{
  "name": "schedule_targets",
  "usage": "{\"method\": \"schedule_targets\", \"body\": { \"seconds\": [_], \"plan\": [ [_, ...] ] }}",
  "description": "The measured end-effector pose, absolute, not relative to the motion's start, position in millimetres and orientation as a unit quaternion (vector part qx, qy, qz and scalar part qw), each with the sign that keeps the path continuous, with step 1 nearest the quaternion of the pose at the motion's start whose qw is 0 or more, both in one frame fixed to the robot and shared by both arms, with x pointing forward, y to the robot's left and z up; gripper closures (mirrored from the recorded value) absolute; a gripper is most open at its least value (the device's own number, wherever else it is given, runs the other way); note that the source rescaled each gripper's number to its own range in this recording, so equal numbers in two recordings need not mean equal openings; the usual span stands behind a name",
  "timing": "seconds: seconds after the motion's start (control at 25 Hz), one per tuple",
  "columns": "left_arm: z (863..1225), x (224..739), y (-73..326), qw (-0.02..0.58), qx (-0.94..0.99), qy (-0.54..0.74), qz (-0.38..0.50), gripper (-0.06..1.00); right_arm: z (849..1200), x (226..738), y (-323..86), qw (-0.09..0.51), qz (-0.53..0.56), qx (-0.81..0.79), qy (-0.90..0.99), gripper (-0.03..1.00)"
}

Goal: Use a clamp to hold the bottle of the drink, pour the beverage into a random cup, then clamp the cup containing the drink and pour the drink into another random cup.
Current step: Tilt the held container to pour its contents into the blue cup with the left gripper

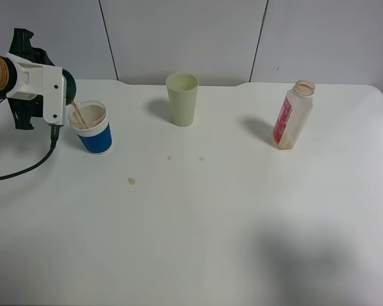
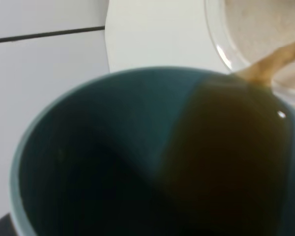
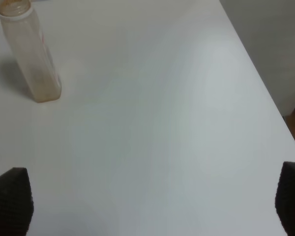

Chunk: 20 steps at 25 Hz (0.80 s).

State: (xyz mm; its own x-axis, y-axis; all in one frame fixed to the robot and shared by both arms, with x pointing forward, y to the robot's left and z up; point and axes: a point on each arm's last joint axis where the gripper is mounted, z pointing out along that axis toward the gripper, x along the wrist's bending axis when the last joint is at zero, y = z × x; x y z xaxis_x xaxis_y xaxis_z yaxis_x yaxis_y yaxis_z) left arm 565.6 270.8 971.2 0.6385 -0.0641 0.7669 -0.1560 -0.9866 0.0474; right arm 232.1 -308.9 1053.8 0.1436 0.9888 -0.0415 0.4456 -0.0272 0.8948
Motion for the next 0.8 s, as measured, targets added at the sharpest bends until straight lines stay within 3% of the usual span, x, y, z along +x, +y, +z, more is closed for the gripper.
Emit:
{"method": "schedule_targets", "body": {
  "seconds": [0.8],
  "plan": [
    [977,568,260,0.057,0.897,-0.086,0.429,0.94,1054,232,-309,0.410,0.331,0.635,0.564,-0.01]
  ]
}}
